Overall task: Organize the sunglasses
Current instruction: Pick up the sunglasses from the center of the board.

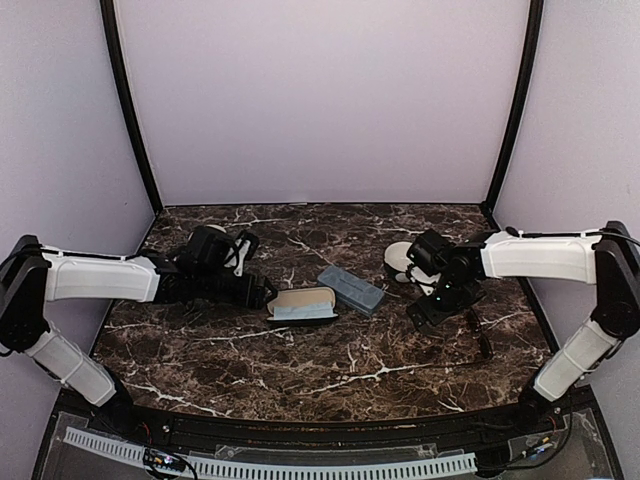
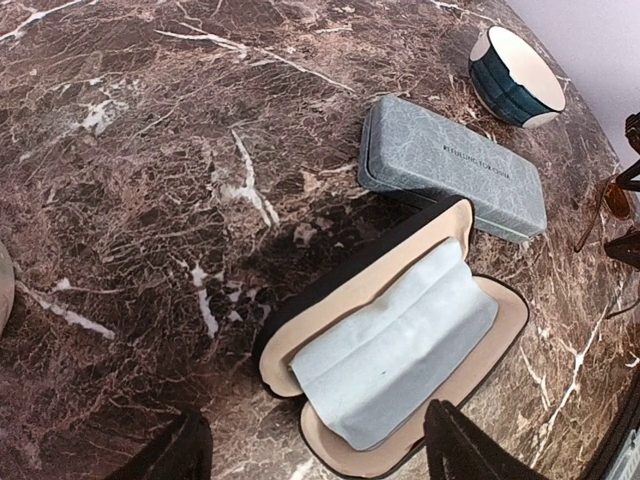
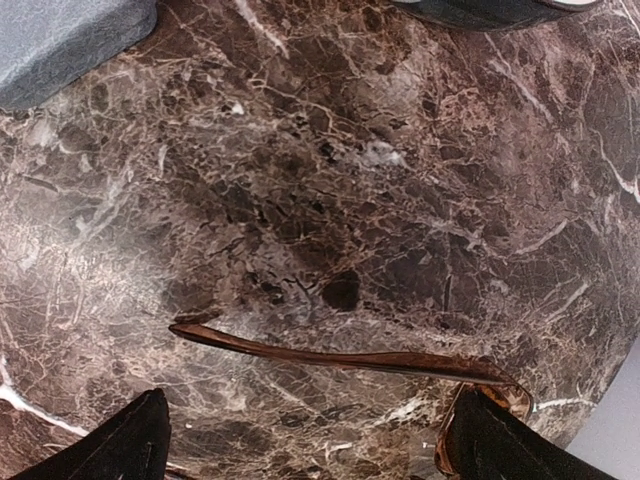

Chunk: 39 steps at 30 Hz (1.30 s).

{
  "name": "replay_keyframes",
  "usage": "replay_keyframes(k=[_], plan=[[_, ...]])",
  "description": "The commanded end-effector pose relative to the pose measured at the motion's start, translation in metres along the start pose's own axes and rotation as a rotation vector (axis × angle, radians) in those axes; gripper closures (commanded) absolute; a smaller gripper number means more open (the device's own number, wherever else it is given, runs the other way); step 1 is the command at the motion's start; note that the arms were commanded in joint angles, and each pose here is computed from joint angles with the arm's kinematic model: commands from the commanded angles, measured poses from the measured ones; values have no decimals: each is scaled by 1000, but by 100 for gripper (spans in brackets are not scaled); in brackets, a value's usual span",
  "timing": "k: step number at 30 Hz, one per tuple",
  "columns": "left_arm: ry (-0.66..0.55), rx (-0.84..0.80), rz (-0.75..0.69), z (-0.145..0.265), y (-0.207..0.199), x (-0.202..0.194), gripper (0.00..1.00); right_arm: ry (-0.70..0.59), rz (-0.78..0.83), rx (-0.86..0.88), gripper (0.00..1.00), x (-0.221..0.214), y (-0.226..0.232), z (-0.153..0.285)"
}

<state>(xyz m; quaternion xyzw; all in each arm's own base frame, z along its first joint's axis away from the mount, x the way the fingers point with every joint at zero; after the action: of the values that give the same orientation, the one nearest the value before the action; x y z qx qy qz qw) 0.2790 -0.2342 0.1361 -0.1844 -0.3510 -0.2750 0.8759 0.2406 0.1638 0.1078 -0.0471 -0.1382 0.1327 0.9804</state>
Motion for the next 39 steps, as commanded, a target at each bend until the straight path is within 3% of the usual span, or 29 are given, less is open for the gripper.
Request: replay_keyframes(k=[1, 14, 26, 29, 39], plan=[[-3, -26, 11, -2, -3, 0, 25, -3, 35, -18, 1, 6, 0, -1], [11, -69, 28, -12, -8, 0, 25, -29, 82, -88, 3, 9, -1, 1], [18, -91, 40, -14, -10, 0, 25, 40, 147, -194, 5, 4, 3, -22], [18, -105, 42, -16, -12, 2, 25, 45, 159, -202, 8, 6, 4, -25], [20, -105, 42, -16, -12, 2, 25, 73, 190, -167, 37, 11, 9, -32]])
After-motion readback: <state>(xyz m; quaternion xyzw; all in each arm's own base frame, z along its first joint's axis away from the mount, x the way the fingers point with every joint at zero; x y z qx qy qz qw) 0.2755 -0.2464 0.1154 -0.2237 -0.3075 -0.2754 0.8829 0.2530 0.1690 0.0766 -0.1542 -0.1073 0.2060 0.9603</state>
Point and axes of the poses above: each gripper's point midway between its finger pads, its own z axis back along the fingers, its own y axis along the line the jaws close on, x = y × z, the point moved 5 cm from there along z, back along the fingers, and after that the axes turned 15 degrees about -z, right-handed, at the moved point
